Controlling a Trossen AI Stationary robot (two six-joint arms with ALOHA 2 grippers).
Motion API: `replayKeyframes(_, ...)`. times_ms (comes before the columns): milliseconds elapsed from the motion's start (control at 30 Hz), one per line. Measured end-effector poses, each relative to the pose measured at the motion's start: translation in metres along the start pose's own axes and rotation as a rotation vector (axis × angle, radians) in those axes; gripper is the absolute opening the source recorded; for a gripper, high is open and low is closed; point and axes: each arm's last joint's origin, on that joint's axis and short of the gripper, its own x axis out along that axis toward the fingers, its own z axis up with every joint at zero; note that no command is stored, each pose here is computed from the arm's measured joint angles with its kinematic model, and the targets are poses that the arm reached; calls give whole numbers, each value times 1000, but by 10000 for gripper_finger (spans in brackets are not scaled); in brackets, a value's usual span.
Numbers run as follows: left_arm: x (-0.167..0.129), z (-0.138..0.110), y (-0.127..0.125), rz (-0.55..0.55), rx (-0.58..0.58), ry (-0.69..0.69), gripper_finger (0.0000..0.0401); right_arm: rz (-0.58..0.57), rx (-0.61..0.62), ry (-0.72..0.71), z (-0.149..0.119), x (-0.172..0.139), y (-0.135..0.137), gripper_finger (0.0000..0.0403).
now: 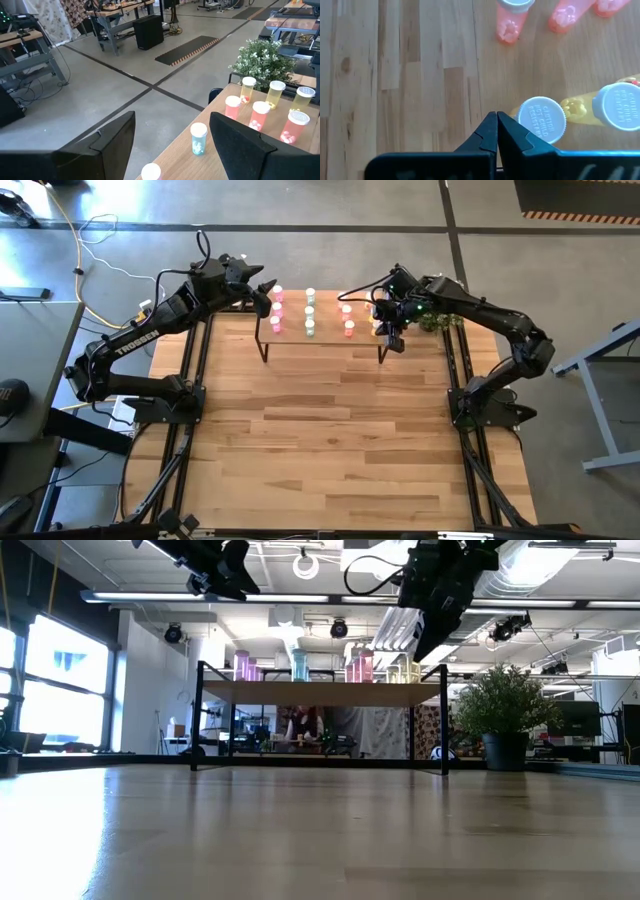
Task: Pick and place medicine bottles onto shelf by color
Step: Adjust the pill bottles on the shelf
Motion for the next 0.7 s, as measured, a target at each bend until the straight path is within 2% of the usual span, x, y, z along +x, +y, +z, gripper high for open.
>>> replayKeyframes(133,0,0,0,0,0,0,245,4,21,8,0,-2,1,0)
replayKeyframes(400,-5,0,-3,-31,-24,13,245,13,39,-81,17,-22,3,0)
replayKeyframes(700,-33,-3,-14,-200,-60,19,245,-38,81,-248,40,-38,5,0)
